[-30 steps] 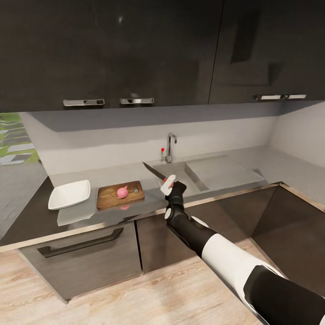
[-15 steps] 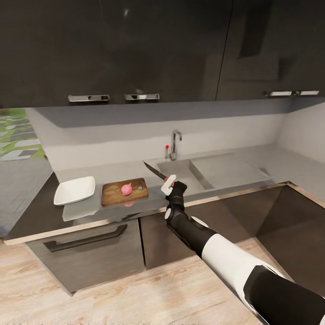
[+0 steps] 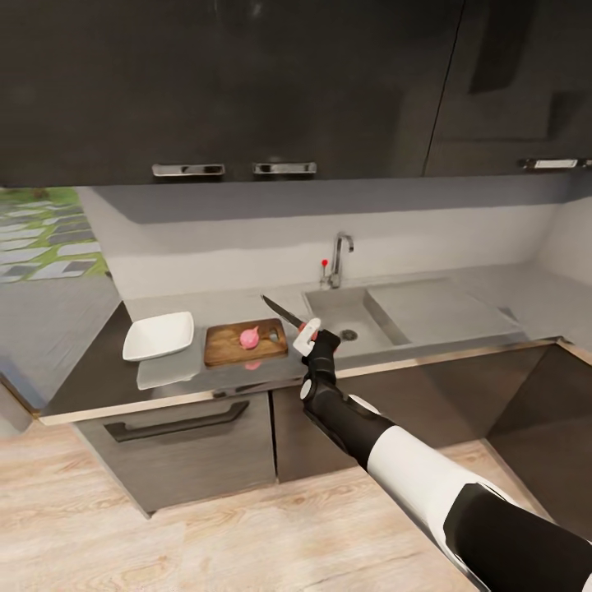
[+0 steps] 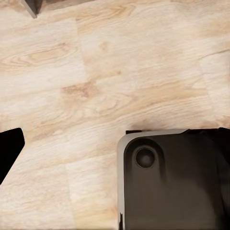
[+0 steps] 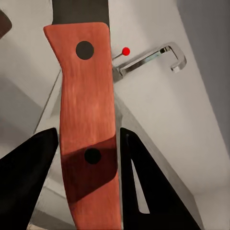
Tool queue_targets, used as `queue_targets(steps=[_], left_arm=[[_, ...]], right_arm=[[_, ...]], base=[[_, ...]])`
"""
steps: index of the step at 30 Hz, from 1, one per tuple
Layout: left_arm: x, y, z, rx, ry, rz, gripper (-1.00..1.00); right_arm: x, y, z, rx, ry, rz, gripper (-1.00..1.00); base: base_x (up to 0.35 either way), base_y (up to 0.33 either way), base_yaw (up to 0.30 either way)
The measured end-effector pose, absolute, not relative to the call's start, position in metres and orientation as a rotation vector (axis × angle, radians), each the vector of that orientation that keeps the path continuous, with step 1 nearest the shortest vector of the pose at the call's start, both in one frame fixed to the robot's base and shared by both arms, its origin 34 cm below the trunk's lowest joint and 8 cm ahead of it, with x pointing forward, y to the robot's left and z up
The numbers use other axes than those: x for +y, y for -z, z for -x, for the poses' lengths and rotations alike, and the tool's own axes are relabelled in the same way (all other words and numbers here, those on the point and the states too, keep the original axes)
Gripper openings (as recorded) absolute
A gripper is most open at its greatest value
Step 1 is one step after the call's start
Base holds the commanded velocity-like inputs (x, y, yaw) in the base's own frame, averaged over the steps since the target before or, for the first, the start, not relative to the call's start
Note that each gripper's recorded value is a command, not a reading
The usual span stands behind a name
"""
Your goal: In the kitchen, take the Vidalia onion out of the sink, dice it on the chopping board with the paring knife, put the diced onion into the bowl on the countertop, then place both the paring knife and the chopping board into the sink.
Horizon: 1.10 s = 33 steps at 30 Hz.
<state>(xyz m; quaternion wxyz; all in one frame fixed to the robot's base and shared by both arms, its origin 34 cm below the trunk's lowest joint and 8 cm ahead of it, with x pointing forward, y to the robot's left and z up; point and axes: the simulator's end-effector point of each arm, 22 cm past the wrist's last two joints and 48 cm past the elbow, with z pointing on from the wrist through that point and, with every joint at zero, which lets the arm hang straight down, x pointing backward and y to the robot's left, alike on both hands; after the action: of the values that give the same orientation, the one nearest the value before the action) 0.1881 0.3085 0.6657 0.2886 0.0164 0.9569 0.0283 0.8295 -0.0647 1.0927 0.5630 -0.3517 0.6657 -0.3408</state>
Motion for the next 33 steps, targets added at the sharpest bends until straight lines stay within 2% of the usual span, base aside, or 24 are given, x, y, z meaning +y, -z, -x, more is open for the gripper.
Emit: queue_targets(steps=[24,33], left_arm=[[0.308,-0.664,-0.179,2.581,-0.075,-0.045,1.00],[0.308,-0.664,-0.179,2.581,-0.074,-0.045,1.00]], right_arm=[[-0.064,-1.069,-0.831,1.597,0.790,0.852,-1.00],[-0.056,-1.061,-0.827,1.578,0.800,0.906,-1.00]], base=[[0.001,0.000,0.171],[0.225,0.000,0.008]])
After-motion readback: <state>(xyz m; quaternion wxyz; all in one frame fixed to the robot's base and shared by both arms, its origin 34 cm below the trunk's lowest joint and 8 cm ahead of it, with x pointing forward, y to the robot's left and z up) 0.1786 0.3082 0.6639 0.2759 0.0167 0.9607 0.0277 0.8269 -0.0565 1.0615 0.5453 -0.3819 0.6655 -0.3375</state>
